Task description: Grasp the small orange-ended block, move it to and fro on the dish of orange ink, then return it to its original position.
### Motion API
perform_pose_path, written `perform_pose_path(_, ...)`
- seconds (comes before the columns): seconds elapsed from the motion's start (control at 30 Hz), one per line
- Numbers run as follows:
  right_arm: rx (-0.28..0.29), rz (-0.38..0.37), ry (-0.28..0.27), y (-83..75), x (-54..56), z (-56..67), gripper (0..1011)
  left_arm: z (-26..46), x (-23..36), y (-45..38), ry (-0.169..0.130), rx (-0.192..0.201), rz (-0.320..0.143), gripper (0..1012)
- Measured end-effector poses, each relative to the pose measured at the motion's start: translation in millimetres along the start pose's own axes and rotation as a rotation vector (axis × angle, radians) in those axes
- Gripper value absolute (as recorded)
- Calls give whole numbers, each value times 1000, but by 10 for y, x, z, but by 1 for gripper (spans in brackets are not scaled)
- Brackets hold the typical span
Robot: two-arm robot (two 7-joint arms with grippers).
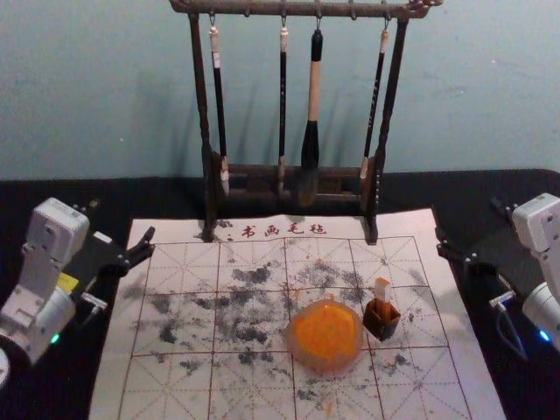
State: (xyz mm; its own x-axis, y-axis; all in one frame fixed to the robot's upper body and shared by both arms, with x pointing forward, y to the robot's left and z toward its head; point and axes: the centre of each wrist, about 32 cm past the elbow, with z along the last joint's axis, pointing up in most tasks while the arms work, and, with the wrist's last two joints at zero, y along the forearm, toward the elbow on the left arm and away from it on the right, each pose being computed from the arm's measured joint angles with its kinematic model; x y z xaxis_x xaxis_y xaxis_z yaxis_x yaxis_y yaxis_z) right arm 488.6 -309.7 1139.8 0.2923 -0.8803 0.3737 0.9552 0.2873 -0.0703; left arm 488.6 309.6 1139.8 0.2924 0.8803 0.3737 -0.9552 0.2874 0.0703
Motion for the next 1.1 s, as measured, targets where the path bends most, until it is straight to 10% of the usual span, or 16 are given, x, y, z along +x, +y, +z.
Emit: perform_pose_path(1.1,0,0,0,0,0,0,1002,0,0,0,0,0,0,1001)
